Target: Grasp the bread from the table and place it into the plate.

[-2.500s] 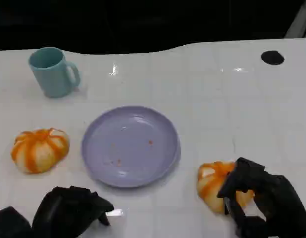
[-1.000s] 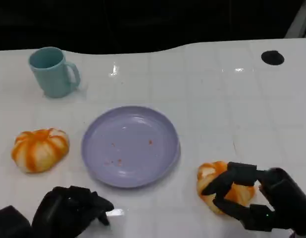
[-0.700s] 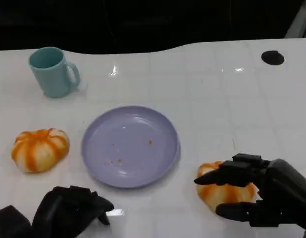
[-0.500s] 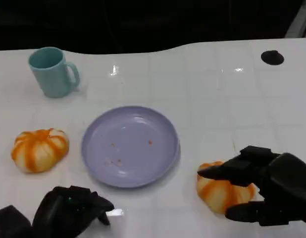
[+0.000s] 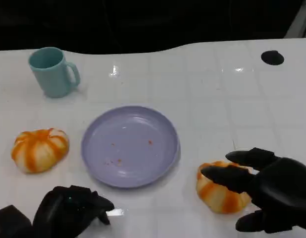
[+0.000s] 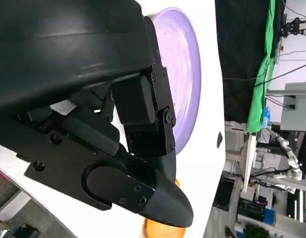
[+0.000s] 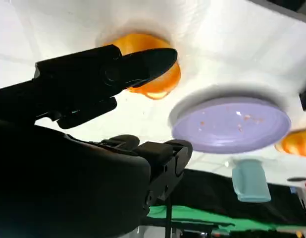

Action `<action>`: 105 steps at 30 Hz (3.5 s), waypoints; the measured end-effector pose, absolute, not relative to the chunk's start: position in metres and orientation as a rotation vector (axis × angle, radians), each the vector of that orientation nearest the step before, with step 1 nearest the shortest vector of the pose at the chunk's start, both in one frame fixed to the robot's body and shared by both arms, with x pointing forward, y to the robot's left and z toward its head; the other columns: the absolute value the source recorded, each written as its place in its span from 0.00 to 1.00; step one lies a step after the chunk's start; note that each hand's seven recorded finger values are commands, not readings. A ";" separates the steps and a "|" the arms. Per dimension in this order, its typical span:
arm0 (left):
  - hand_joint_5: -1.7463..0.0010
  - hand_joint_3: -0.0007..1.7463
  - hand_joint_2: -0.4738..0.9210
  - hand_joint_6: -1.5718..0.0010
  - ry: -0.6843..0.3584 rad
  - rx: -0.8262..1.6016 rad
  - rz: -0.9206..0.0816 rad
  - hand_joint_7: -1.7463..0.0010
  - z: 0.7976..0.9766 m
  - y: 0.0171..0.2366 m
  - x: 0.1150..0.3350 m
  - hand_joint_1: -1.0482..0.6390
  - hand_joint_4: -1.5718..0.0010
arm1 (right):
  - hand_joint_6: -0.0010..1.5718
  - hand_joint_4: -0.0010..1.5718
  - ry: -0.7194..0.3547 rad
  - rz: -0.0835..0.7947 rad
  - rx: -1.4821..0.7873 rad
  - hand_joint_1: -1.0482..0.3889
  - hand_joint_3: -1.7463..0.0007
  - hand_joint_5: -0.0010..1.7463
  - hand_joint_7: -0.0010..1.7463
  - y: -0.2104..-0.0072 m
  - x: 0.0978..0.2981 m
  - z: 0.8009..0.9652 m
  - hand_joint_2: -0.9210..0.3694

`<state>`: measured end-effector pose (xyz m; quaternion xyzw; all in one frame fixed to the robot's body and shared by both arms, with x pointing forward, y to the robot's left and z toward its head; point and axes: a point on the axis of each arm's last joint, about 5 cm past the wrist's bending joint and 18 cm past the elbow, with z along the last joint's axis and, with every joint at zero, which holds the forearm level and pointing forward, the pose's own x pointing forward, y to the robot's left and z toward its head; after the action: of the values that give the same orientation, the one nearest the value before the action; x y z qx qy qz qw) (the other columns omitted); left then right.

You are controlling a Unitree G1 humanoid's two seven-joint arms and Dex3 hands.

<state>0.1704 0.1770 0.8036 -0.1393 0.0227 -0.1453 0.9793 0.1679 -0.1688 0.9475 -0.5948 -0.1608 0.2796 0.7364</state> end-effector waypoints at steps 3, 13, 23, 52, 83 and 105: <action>0.06 0.00 0.95 0.00 0.046 -0.281 -0.293 0.87 0.803 0.177 0.171 0.00 0.49 | 0.13 0.07 -0.347 0.610 -1.334 0.32 0.99 0.08 0.00 -0.165 0.170 0.945 0.01; 0.06 0.00 0.95 0.00 0.047 -0.282 -0.292 0.88 0.803 0.177 0.172 0.00 0.50 | 0.14 0.07 -0.315 0.583 -1.374 0.32 0.99 0.08 0.00 -0.158 0.184 0.930 0.00; 0.06 0.00 0.95 0.00 0.045 -0.280 -0.292 0.87 0.804 0.177 0.172 0.00 0.50 | 0.15 0.08 -0.276 0.587 -1.400 0.32 0.98 0.09 0.00 -0.152 0.198 0.911 0.00; 0.05 0.00 0.95 0.00 0.049 -0.281 -0.292 0.87 0.803 0.177 0.171 0.00 0.49 | 0.67 0.50 -0.325 0.531 -1.306 0.59 0.83 0.96 0.42 -0.140 0.234 0.868 0.00; 0.06 0.00 0.95 0.00 0.041 -0.279 -0.289 0.87 0.803 0.177 0.171 0.00 0.49 | 0.57 0.64 -0.557 0.219 -0.748 0.72 0.05 1.00 0.90 -0.132 0.240 0.869 0.64; 0.06 0.00 0.95 0.00 0.039 -0.279 -0.289 0.87 0.803 0.177 0.170 0.00 0.49 | 0.52 0.65 -0.622 0.296 -0.617 0.67 0.05 1.00 0.97 -0.081 0.255 0.891 0.62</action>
<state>0.1704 0.1769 0.8033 -0.1386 0.0195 -0.1436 0.9797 0.2546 -0.0813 0.8907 -0.2978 -0.3002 0.1429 0.8949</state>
